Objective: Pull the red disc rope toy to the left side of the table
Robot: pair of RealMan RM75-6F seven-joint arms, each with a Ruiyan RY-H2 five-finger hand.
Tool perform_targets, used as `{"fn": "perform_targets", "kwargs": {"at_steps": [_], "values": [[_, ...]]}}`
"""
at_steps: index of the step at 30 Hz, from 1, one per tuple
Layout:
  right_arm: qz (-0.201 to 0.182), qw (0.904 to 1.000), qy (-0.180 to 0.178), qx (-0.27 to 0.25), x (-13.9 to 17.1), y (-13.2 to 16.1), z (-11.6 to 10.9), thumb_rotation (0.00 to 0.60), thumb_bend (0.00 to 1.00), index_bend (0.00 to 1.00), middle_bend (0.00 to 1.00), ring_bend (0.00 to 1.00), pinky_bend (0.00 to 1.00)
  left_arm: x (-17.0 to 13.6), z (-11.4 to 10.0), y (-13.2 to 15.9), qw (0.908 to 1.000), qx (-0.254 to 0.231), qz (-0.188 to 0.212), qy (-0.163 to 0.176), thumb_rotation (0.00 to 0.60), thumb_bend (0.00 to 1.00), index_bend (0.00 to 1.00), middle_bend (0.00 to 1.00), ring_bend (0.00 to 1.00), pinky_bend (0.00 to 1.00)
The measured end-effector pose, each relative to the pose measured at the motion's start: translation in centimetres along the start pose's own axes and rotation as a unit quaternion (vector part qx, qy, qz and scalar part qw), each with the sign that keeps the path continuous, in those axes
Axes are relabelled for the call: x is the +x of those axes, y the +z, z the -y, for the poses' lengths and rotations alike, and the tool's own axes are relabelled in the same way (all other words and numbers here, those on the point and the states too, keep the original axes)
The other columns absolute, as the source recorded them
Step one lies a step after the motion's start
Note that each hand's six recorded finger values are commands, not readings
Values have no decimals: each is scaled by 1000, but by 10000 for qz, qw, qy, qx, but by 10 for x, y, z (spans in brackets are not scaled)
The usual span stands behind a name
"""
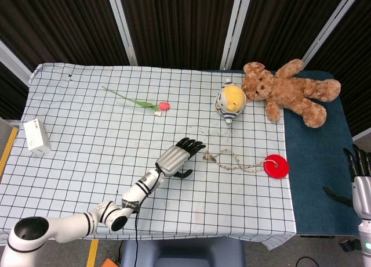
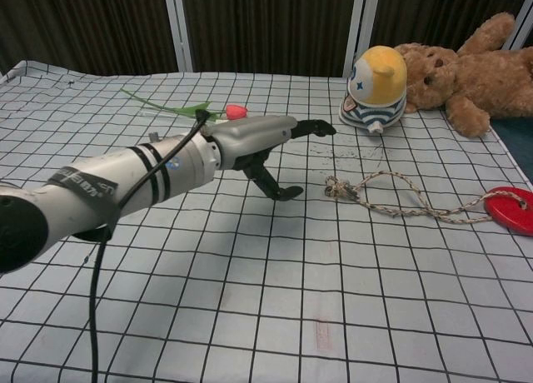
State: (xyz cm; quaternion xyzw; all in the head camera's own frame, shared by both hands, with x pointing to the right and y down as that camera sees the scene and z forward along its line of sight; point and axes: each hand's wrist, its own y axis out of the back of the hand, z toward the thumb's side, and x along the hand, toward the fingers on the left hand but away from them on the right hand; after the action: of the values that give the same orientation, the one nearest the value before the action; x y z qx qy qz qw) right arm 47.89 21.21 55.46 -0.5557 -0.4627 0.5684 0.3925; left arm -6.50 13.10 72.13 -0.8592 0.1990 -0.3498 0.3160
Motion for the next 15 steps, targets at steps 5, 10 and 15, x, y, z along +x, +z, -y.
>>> {"fn": "perform_targets", "kwargs": {"at_steps": [5, 10, 15], "values": [[52, 10000, 31, -24, 0, -4, 2, 600, 62, 0, 0, 0, 0, 27, 7, 16, 9999, -130, 51, -95, 600, 409, 0, 58, 0, 36], [100, 9999, 29, -77, 0, -8, 2, 600, 62, 0, 0, 0, 0, 42, 15, 24, 9998, -10, 49, -170, 600, 410, 0, 95, 0, 41], [143, 9998, 37, -95, 0, -12, 2, 600, 62, 0, 0, 0, 0, 44, 24, 23, 9996, 143, 18, -243, 600, 412, 0, 122, 0, 44]]}}
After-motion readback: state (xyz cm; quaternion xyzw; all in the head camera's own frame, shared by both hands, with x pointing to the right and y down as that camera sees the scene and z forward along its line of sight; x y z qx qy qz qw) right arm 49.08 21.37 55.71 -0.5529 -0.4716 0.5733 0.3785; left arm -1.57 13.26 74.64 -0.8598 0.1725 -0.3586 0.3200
